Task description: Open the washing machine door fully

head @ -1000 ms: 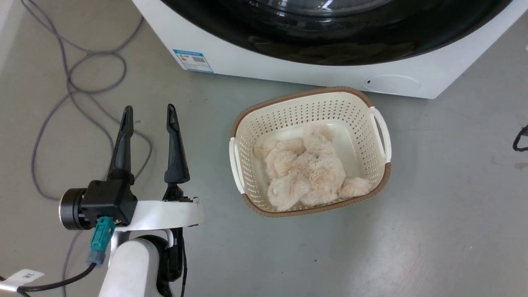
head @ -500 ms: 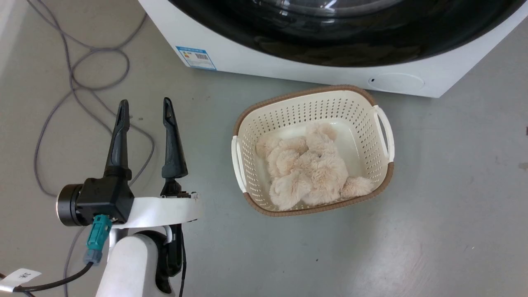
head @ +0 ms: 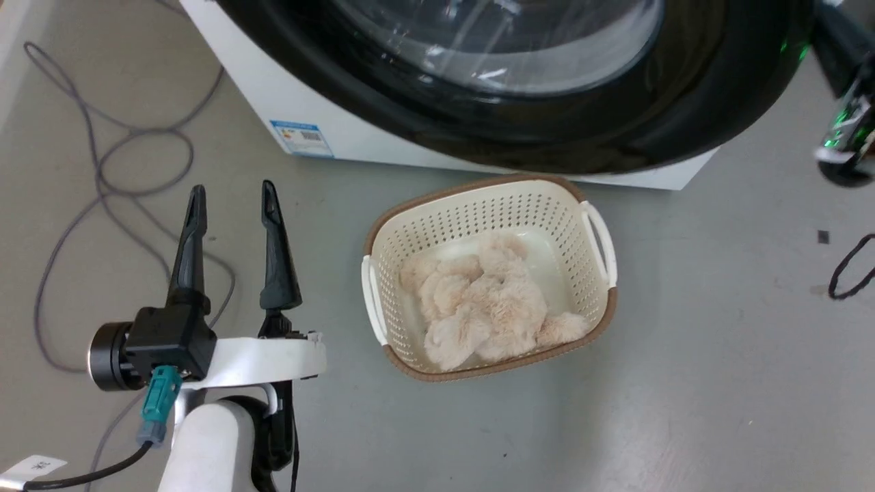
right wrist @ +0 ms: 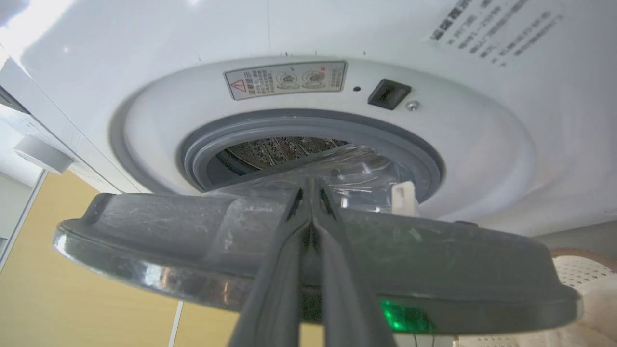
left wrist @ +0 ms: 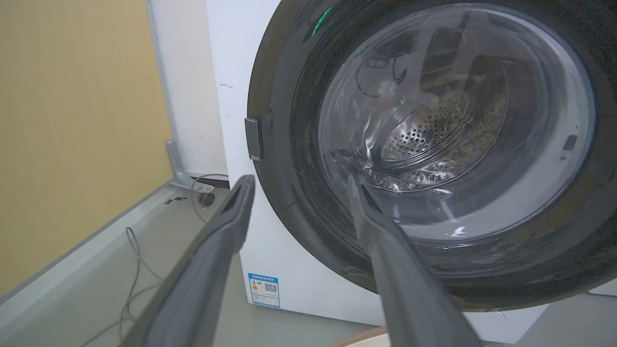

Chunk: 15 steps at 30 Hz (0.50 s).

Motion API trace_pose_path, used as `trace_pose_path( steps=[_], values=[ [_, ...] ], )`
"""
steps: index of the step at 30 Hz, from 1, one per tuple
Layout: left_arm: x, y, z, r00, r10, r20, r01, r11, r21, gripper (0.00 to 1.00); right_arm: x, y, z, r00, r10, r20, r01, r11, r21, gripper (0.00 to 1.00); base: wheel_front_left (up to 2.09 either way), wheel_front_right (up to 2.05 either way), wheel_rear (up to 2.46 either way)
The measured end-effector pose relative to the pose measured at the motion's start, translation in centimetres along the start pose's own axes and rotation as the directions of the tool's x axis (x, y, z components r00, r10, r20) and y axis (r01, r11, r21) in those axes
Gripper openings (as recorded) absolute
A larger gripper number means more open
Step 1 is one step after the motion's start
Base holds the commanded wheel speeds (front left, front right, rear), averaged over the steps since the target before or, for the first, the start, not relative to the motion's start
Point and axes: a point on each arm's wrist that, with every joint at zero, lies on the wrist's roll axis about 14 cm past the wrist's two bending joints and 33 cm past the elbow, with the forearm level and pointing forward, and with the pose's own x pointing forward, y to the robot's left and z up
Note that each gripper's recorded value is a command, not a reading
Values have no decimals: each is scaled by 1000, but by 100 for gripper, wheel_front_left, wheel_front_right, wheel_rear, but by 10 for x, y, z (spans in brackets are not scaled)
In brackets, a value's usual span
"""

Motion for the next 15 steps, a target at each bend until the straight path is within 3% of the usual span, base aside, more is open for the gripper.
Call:
trace_pose_path(
  steps=[12, 15],
  values=[
    [-7, -7, 13, 999, -32, 26, 32, 999, -9, 100, -40, -1, -26, 996, -12, -86, 12, 1000, -10, 0, 0, 0, 0],
    [-10, -11, 17, 999, -44, 31, 45, 999, -17, 100, -52, 5, -48, 990, 12, -140, -12, 1000, 2, 0, 0, 0, 0]
  ],
)
